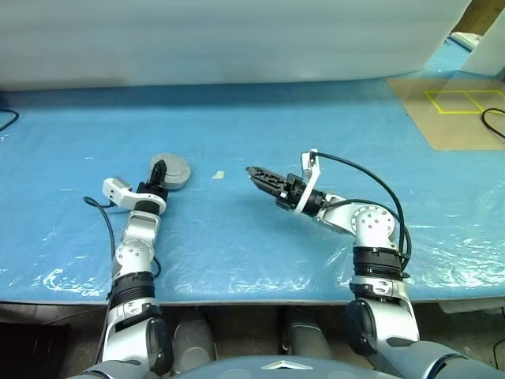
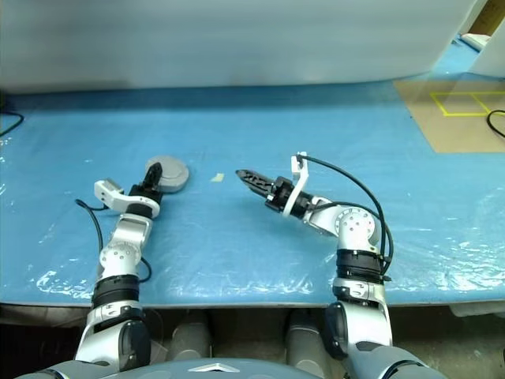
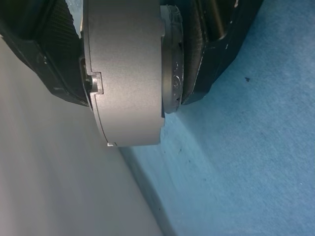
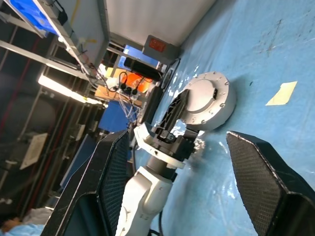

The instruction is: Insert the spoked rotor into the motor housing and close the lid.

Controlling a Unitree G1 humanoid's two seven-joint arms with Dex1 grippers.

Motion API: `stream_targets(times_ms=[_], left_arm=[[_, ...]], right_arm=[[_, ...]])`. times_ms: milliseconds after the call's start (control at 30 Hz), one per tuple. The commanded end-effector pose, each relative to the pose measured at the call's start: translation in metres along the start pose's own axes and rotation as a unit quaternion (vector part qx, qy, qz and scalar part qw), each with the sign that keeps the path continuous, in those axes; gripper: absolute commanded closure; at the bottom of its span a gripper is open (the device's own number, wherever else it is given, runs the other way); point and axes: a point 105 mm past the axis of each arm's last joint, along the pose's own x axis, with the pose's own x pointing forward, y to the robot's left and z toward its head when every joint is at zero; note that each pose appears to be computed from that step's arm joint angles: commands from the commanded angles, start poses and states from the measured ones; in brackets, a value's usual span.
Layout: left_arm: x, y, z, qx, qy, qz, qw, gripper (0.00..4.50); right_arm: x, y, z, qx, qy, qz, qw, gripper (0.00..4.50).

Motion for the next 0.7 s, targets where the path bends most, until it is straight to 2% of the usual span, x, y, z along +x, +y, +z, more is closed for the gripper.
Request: stream_targets(times_ms=[33, 133, 333, 467, 633, 700], left_arm=[[-0.005, 0.01, 0.018, 0.023, -0.041, 0.023, 0.999, 1.87], [-0.006, 0.015, 0.02, 0.033, -0.048, 0.038, 0.998, 1.87], [-0.012, 0.031, 0.037, 0.059, -0.09, 0.084, 0.991, 0.06], [-0.019, 0.046, 0.056, 0.103, -0.132, 0.139, 0.976, 0.03], [-0.021, 0.031, 0.075, 0.195, -0.168, 0.124, 0.958, 0.03], [-0.018, 0.016, 0.076, 0.235, -0.165, 0.083, 0.954, 0.03]], right_arm=[[0.002, 0.008, 0.003, -0.035, -0.001, 0.019, 0.999, 1.2], [0.003, 0.008, 0.001, -0.041, 0.003, 0.021, 0.999, 1.2], [0.004, 0.006, -0.002, -0.049, 0.007, 0.018, 0.999, 1.16], [0.003, 0.004, -0.004, -0.054, 0.012, 0.013, 0.998, 1.16], [0.002, -0.001, -0.003, -0.095, 0.005, -0.003, 0.995, 1.16], [0.003, -0.003, 0.0, -0.127, -0.006, -0.01, 0.992, 1.16]])
